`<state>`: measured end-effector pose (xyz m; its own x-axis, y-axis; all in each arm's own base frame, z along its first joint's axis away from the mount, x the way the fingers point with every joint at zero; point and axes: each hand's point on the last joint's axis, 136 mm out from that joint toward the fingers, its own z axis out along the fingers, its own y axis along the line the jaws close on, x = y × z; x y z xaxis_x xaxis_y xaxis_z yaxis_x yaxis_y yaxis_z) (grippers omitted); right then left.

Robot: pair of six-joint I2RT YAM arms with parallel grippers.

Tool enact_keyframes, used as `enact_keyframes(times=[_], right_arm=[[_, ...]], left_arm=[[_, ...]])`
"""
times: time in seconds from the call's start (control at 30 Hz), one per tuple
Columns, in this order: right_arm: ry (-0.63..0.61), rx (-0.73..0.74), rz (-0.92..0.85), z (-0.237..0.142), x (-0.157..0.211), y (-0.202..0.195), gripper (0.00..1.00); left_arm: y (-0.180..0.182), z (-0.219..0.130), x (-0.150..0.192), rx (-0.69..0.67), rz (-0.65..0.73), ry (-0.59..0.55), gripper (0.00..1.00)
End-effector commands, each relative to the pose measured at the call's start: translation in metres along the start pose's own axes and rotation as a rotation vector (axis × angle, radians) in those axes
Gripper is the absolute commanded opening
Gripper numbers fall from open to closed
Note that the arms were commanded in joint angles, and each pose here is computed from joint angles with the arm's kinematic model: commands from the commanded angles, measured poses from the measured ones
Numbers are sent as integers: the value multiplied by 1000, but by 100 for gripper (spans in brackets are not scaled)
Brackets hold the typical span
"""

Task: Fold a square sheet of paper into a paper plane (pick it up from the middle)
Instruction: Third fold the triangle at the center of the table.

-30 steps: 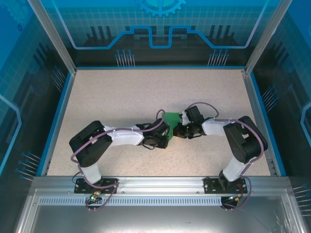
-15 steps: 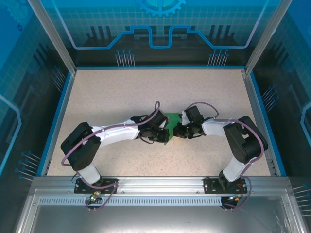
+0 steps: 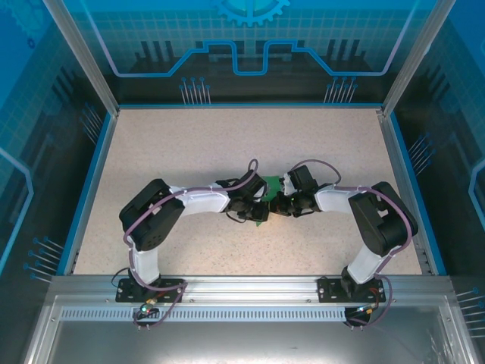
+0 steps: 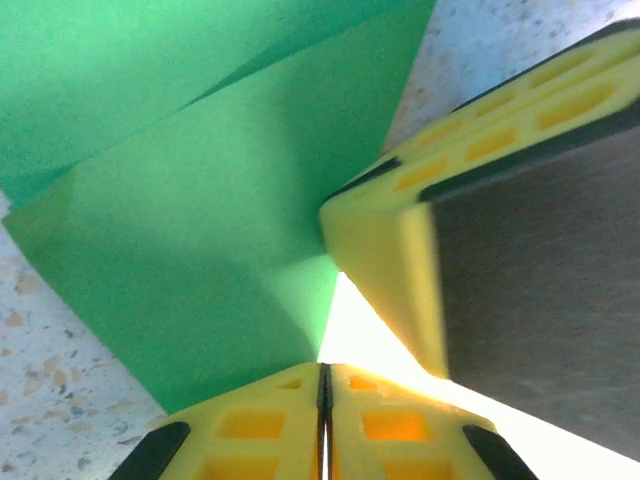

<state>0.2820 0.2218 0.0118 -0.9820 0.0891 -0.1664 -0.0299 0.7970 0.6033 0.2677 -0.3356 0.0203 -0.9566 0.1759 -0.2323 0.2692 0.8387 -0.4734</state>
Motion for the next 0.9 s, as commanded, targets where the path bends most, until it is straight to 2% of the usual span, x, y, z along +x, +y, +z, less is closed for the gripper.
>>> enact_keyframes(times=[0.0, 0.4, 0.67, 0.87], right_arm=[[7, 33, 26, -2, 4, -9, 7], [-78, 44, 22, -16, -26, -5, 10], [-152, 40, -29, -49, -40, 17, 9], [-112, -12, -1, -32, -38, 21, 8]], left_arm=[[14, 9, 10, -7, 3, 31, 10], [41, 18, 37, -65, -3, 85, 10], [35, 15, 28, -45, 11, 65, 10], [29, 17, 22, -27, 12, 56, 10]])
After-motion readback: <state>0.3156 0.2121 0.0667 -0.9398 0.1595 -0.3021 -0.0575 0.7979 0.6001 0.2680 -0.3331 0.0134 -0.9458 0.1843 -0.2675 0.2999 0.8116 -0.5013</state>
